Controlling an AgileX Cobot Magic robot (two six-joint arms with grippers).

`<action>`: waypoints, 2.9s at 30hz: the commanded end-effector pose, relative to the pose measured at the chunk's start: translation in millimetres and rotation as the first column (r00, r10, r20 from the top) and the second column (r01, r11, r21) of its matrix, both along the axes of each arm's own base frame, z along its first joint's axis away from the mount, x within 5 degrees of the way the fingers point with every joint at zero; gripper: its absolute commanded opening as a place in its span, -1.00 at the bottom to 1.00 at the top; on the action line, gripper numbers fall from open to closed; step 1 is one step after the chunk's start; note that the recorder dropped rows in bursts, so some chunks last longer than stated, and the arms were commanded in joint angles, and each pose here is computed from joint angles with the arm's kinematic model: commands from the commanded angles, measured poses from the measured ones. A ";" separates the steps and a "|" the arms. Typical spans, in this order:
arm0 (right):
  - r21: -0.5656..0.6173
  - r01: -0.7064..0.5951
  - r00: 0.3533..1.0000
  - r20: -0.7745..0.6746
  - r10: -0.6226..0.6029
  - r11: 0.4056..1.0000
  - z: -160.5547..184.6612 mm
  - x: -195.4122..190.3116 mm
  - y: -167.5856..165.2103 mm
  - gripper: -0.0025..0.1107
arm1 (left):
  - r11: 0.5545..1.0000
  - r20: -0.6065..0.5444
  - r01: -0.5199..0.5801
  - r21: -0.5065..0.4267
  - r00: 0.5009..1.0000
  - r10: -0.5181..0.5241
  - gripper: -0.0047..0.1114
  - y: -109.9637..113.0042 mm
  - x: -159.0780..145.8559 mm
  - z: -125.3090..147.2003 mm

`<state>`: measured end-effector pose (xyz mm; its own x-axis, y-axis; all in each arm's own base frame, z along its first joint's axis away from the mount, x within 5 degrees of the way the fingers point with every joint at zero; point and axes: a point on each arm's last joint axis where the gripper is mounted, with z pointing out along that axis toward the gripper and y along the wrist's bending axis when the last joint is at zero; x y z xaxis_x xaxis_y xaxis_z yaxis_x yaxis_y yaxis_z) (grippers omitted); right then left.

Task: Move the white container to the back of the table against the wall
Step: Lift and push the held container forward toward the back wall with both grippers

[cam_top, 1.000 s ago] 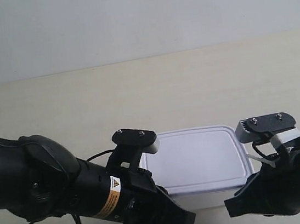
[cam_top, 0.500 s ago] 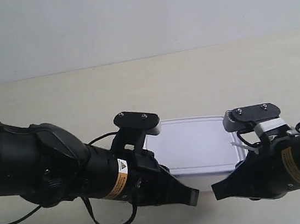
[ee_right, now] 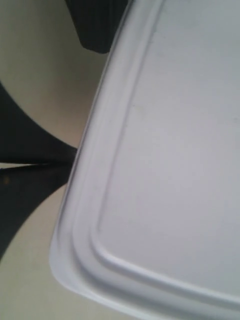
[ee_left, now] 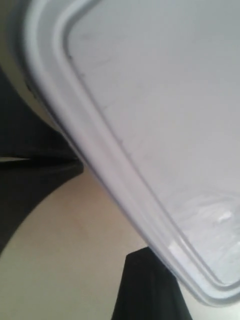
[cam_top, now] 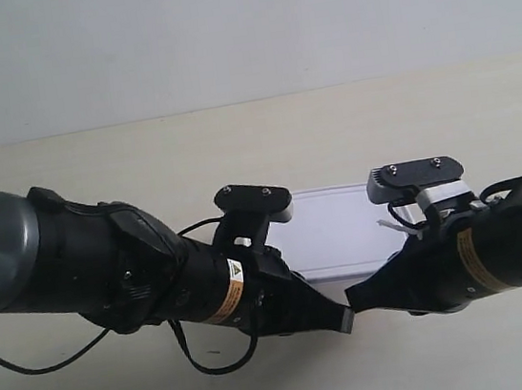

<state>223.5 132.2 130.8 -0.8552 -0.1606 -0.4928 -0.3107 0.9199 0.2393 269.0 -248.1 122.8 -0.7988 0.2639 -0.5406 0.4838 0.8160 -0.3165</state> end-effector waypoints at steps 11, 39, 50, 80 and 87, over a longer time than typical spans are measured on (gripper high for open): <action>-0.043 0.023 0.999 0.049 -0.021 0.999 -4.6 30.3 10.4 -0.96 | 0.994 0.033 -0.106 0.004 0.994 0.106 -0.92 19.0 38.3 -3.3; -0.134 0.086 0.979 0.194 -0.059 0.987 -7.5 87.5 24.7 -0.96 | 0.984 0.069 -0.173 -0.038 0.982 0.176 -0.92 34.7 91.7 -3.5; -0.142 0.086 0.967 0.248 -0.049 0.986 -4.6 110.1 34.3 -0.96 | 0.981 0.114 -0.183 -0.067 0.975 0.190 -0.92 26.3 112.4 2.1; -0.401 0.102 0.948 0.317 0.033 0.910 -17.2 171.3 45.3 -0.96 | 0.971 0.119 -0.196 -0.137 0.970 0.213 -0.92 25.8 169.7 -20.4; -0.458 0.099 0.945 0.323 0.062 0.883 -24.1 182.4 47.2 -0.96 | 0.970 0.135 -0.192 -0.151 0.968 0.213 -0.92 21.7 178.4 -21.0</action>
